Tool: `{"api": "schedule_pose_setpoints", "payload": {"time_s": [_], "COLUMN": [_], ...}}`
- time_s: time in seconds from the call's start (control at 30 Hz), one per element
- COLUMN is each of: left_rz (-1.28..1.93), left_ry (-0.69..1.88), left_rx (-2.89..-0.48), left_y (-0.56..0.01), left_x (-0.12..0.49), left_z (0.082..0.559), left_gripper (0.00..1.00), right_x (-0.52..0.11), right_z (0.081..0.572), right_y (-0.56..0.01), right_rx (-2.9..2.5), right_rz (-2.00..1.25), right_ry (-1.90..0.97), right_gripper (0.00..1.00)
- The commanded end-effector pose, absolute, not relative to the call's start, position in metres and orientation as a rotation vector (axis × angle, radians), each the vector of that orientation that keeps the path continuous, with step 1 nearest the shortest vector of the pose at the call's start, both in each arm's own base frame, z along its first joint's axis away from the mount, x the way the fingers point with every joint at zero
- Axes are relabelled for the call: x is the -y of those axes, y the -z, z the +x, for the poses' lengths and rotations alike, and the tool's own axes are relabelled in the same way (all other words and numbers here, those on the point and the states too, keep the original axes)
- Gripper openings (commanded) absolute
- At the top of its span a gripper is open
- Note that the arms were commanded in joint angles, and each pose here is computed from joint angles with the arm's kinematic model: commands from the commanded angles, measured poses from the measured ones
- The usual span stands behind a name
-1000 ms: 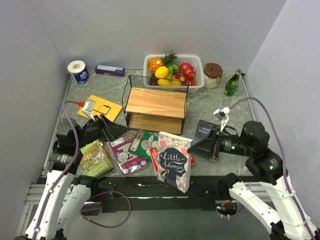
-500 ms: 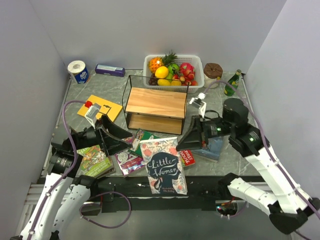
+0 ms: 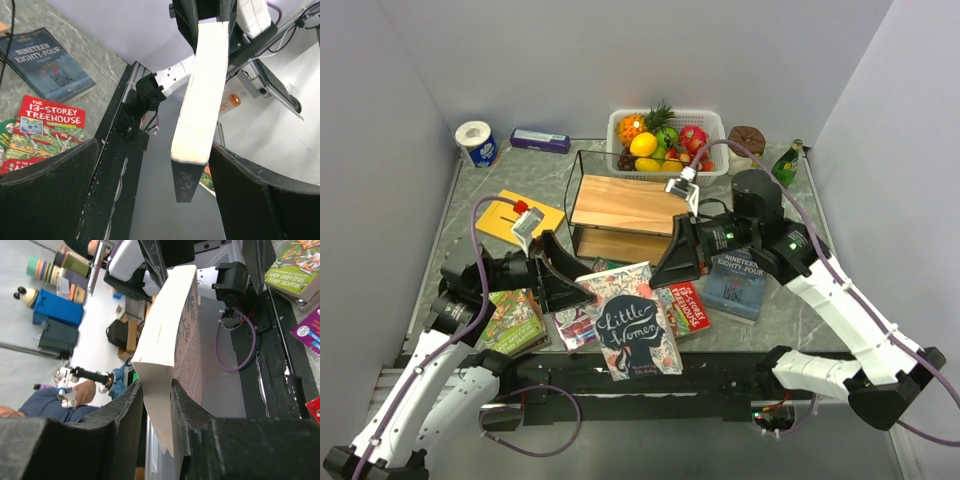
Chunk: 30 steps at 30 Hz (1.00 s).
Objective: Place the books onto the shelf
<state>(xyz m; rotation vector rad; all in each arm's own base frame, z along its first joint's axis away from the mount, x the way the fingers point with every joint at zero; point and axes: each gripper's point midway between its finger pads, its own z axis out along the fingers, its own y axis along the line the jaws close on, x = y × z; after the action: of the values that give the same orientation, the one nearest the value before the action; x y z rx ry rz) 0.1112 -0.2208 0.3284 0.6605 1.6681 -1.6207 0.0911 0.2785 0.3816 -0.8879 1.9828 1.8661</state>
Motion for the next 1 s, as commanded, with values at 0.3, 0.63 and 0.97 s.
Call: {"api": "schedule_pose_setpoints", "payload": {"time_s": [0.3, 0.63, 0.97], "left_rz": [0.789, 0.138, -0.506], "left_ry": [1.585, 1.38, 1.317], "left_rx": [-1.506, -1.507, -1.41], "left_y": [-0.363, -0.396, -0.394], "left_x": [0.23, 0.206, 0.171], "left_z": [0.104, 0.186, 0.274], "left_gripper": [0.01, 0.01, 0.01], "right_x": [-0.295, -0.247, -0.191], "right_z": [0.091, 0.191, 0.194], "right_y": [-0.402, -0.426, -0.416], "right_rx": [-1.89, -1.843, -1.631], "right_rz": [-1.041, -0.353, -0.091], "right_ry": [-1.867, -1.13, -1.009], "right_gripper": [0.0, 0.99, 0.99]}}
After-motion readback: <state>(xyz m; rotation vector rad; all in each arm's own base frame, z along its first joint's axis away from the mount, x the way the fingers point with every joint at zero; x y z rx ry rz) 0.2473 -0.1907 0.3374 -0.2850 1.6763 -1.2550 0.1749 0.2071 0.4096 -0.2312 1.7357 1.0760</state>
